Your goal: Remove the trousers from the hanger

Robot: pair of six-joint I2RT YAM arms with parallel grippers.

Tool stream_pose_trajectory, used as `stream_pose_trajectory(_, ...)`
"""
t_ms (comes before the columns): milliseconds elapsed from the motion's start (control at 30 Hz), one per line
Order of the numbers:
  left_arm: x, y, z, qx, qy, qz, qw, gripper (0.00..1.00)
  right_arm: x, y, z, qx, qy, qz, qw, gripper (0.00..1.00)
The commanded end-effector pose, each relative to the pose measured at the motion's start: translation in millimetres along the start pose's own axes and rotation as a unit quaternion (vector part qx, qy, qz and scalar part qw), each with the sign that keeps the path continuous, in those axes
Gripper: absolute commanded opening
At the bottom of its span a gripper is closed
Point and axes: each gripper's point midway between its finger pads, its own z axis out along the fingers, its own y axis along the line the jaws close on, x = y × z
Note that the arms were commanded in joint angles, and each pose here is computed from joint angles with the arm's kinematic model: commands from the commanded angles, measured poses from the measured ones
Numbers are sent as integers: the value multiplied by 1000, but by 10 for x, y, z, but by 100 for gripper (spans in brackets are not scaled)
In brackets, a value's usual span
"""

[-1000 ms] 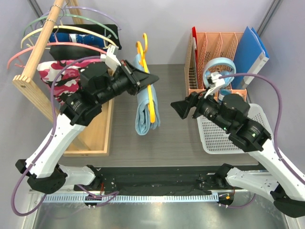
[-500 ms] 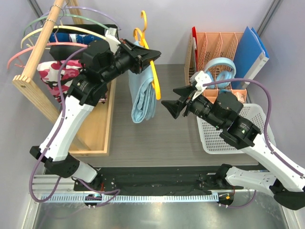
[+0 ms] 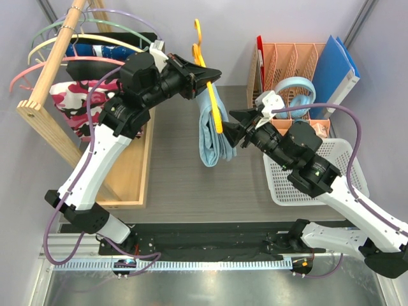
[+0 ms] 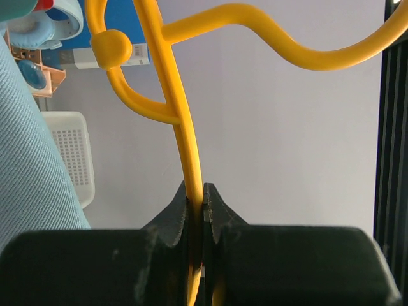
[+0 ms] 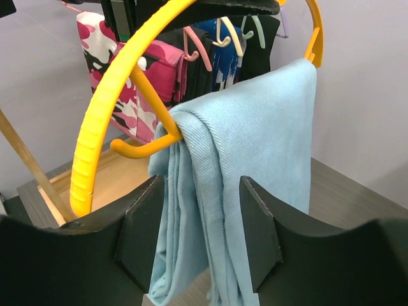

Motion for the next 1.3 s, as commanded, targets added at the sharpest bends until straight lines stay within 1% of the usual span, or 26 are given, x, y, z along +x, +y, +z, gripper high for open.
stream_pose_trajectory(0, 25, -1007, -509, 167, -10, 46, 985, 0, -284, -16, 21, 9, -62, 12, 998, 55)
stream_pose_trajectory(167, 52, -1023, -537, 171, -4, 46, 984, 0, -267, 1, 134, 6, -62, 12, 998, 47)
stream_pose_trajectory(433, 78, -1033, -569, 178, 2, 45, 983, 1, -218, 79, 240, -14, -55, 13, 998, 47)
stream_pose_trajectory(733, 97, -1042, -598, 180, 6, 43, 983, 0, -192, 48, 308, -5, -58, 13, 998, 47)
stream_pose_trajectory(900, 109, -1046, -605, 181, 9, 43, 983, 0, -155, -3, 354, 11, -55, 14, 998, 43)
stream_pose_trajectory(1033, 115, -1049, -609, 181, 10, 42, 983, 0, -123, -63, 389, 27, -55, 8, 998, 37)
stream_pose_trajectory(1133, 131, -1053, -604, 182, 12, 41, 982, 0, -138, -70, 410, 30, -65, 9, 997, 36)
stream_pose_trajectory(1200, 146, -1051, -591, 183, 15, 40, 982, 1, -117, -51, 435, 24, -70, 8, 997, 38)
stream_pose_trajectory(1233, 157, -1043, -588, 181, 17, 39, 982, 0, -144, -47, 452, 23, -80, 9, 997, 45)
stream_pose_trajectory(1267, 169, -1045, -588, 182, 19, 39, 982, 1, -112, -47, 487, 24, -79, 10, 997, 47)
